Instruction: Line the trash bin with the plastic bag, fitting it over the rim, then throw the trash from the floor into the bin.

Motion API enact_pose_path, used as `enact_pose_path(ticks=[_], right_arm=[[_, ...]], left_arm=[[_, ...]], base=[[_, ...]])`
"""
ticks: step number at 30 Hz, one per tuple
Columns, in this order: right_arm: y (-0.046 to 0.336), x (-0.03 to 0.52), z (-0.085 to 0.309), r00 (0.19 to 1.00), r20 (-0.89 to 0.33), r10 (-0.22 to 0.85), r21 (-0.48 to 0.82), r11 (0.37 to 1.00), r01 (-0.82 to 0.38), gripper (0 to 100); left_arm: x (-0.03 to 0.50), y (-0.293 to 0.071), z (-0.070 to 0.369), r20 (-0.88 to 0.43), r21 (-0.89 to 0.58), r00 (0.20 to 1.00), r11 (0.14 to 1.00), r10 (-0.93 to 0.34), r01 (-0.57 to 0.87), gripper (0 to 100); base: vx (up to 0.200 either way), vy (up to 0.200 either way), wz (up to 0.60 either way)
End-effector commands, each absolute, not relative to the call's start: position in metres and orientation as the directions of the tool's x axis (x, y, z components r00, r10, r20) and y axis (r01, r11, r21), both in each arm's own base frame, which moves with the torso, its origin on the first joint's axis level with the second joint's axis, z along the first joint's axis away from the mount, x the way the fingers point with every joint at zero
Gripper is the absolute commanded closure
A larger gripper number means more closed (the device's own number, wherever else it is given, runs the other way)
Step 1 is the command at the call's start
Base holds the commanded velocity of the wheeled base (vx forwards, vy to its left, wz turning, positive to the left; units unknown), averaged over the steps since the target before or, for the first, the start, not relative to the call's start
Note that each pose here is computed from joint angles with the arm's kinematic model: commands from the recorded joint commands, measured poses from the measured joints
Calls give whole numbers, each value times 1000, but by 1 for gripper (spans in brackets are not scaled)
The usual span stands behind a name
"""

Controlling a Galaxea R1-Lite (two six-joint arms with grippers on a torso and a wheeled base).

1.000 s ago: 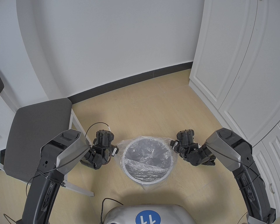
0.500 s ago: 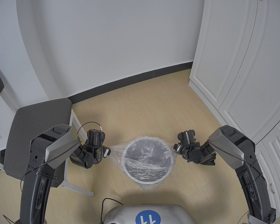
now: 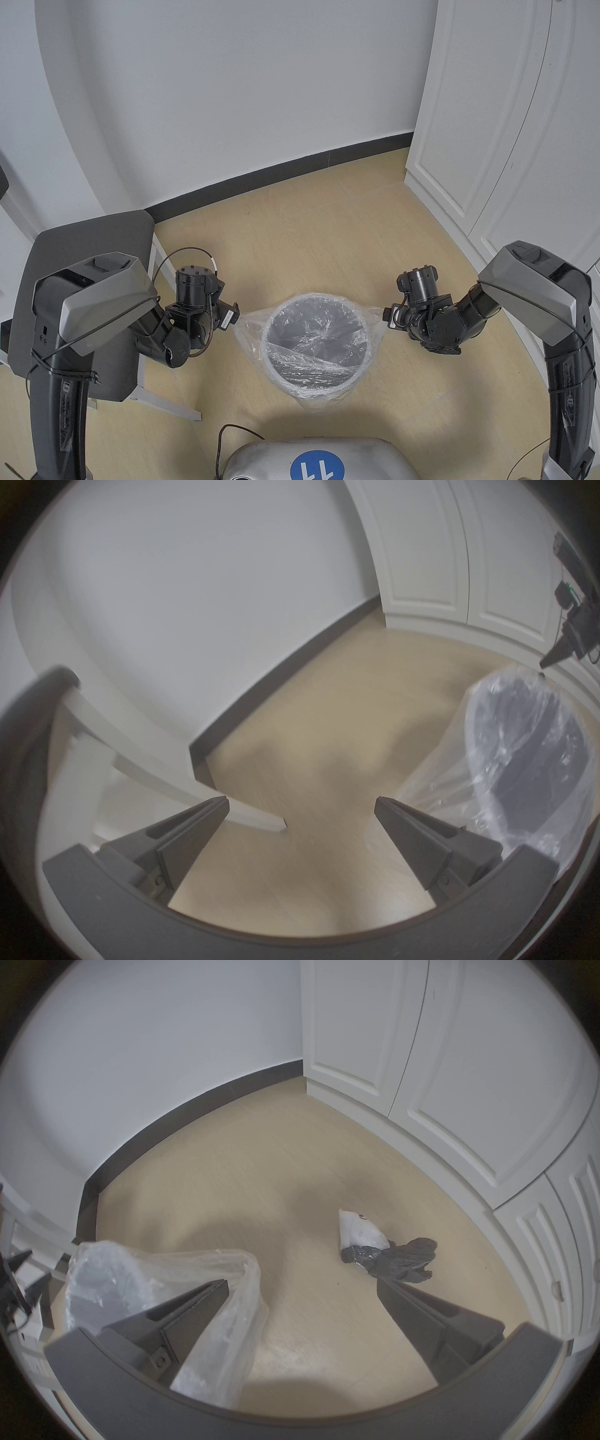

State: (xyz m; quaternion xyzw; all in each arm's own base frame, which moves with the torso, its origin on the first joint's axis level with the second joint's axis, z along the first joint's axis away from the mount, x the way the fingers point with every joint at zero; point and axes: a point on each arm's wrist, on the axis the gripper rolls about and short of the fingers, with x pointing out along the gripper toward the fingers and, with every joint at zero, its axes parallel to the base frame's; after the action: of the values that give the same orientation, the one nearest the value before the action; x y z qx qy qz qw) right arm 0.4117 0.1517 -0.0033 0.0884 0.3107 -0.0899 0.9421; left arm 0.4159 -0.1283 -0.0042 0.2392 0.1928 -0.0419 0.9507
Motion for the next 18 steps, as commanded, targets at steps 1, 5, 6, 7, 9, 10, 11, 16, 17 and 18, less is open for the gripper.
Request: enact_pose_path(ticks=[1, 5, 6, 7, 9, 10, 11, 16, 17, 18], right_arm=[[154, 391, 21, 816, -571, -84, 86, 983, 162, 0], [154, 390, 22, 844, -532, -72, 104, 983, 149, 0], [154, 390, 22, 845, -530, -71, 104, 984, 148, 0], [154, 390, 22, 845, -530, -71, 104, 984, 148, 0], [156, 381, 30, 861, -505, -56, 98, 988, 121, 0], [157, 378, 33, 867, -496, -49, 100, 988, 114, 0], [157, 375, 36, 872, -487, -43, 105, 989, 107, 0], [162, 362, 50, 894, -448, -12, 130, 989, 78, 0], [162, 361, 51, 895, -447, -12, 130, 989, 77, 0], [163, 359, 52, 897, -441, -9, 131, 988, 75, 0]], left_arm=[[391, -131, 33, -277, 478, 961, 865, -19, 154, 0], [371, -133, 56, -135, 522, 990, 846, -44, 109, 0], [369, -134, 58, -121, 526, 992, 844, -46, 103, 0], [369, -134, 58, -121, 526, 992, 844, -46, 103, 0], [340, -142, 80, 49, 556, 998, 831, -45, 11, 0], [333, -142, 83, 51, 567, 998, 824, -39, 3, 0], [323, -141, 86, 38, 577, 999, 817, -36, 8, 0], [269, -135, 110, 20, 590, 995, 805, -93, 64, 0], [263, -134, 111, 16, 593, 995, 802, -101, 72, 0], [251, -134, 117, 23, 590, 993, 803, -119, 83, 0]], base=[[0, 0, 0], [0, 0, 0], [0, 0, 0], [0, 0, 0], [0, 0, 0], [0, 0, 0], [0, 0, 0], [0, 0, 0], [0, 0, 0], [0, 0, 0]])
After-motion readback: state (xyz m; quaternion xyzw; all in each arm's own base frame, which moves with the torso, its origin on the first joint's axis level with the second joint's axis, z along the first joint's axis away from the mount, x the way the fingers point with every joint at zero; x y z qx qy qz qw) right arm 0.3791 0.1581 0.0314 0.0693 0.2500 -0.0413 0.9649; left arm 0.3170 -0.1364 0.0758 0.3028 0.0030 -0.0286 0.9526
